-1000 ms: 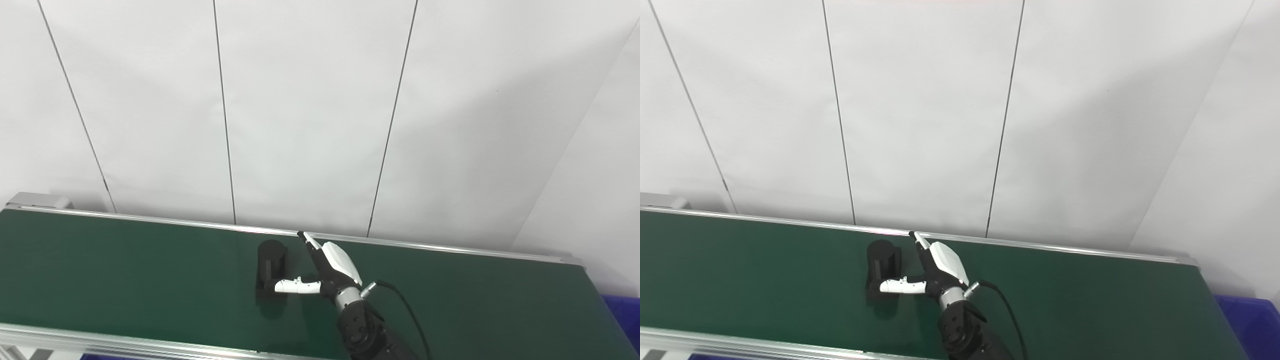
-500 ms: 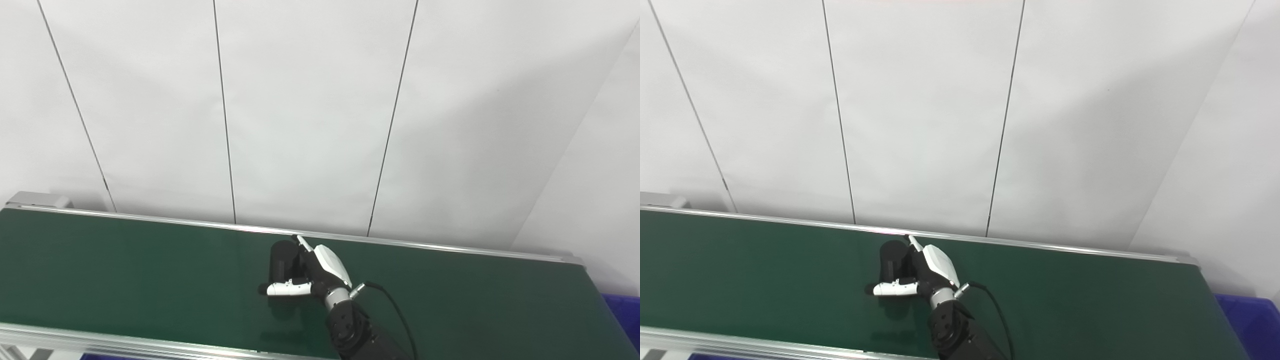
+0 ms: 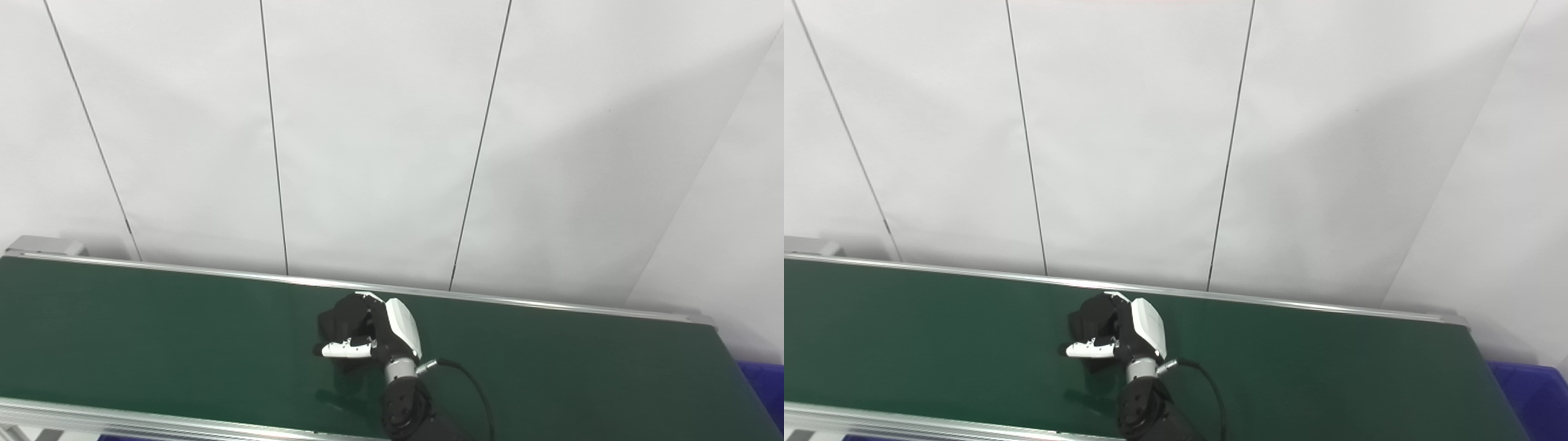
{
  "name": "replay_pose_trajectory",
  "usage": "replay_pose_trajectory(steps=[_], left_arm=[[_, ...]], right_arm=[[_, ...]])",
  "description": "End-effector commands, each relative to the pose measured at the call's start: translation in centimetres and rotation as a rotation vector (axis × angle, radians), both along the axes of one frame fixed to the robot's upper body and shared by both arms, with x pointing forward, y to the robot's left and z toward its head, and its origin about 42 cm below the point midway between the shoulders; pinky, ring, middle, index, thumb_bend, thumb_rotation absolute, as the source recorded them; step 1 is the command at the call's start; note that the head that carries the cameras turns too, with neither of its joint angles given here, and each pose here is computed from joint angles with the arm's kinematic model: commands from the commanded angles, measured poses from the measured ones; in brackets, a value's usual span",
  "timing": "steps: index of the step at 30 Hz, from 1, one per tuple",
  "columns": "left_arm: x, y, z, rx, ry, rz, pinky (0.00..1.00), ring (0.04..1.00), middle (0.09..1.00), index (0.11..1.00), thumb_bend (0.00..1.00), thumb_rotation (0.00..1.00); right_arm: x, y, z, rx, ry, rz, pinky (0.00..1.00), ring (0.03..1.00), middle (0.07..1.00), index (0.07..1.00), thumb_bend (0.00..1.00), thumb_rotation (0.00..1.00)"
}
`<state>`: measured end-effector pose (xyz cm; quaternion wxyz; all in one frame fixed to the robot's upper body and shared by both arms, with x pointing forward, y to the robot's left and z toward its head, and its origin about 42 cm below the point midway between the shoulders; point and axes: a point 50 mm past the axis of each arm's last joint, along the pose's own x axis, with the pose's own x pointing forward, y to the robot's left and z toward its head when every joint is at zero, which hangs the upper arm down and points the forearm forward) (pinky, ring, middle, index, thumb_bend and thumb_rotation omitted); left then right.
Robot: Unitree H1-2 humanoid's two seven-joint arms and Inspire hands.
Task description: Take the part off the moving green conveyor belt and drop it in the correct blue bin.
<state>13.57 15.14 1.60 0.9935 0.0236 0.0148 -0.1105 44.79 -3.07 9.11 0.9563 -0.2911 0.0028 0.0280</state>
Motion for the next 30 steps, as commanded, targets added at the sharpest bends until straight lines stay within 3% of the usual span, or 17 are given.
replay_pose_trajectory(steps=[1, 6, 10, 20, 26, 30], left_arm=[[0.5, -0.1, 1.1, -0.016, -0.075, -0.005, 0.96, 0.976, 0.987, 0.952, 0.69, 1.00], [0.7, 0.1, 1.0, -0.004, -0.079, 0.001, 0.93, 0.966, 0.987, 0.951, 0.69, 1.00], [0.8, 0.1, 1.0, -0.029, -0.069, 0.003, 0.91, 0.976, 0.995, 0.955, 0.70, 1.00], [1.4, 0.7, 0.9, -0.025, -0.072, -0.014, 0.94, 0.977, 1.000, 0.971, 0.66, 1.00], [1.4, 0.8, 1.1, -0.031, -0.077, -0.012, 0.95, 0.980, 0.996, 0.967, 0.67, 1.00], [1.4, 0.6, 1.5, -0.042, -0.087, -0.007, 0.96, 0.979, 0.995, 0.967, 0.65, 1.00]], right_arm=[[1.2, 1.7, 3.2, 0.049, -0.149, 0.005, 0.36, 0.416, 0.455, 0.526, 0.52, 0.00], [1.0, 1.4, 2.9, 0.031, -0.171, -0.052, 0.43, 0.448, 0.538, 0.482, 0.51, 0.00], [0.9, 0.9, 2.7, 0.038, -0.188, -0.093, 0.47, 0.461, 0.540, 0.475, 0.51, 0.00], [0.4, -0.4, 2.4, 0.099, -0.243, -0.190, 0.33, 0.408, 0.507, 0.512, 0.51, 0.00], [-1.1, -1.8, 2.7, 0.204, -0.333, -0.212, 0.31, 0.396, 0.487, 0.516, 0.51, 0.00], [-3.4, -3.9, 3.4, 0.274, -0.391, -0.206, 0.39, 0.436, 0.538, 0.487, 0.51, 0.00]])
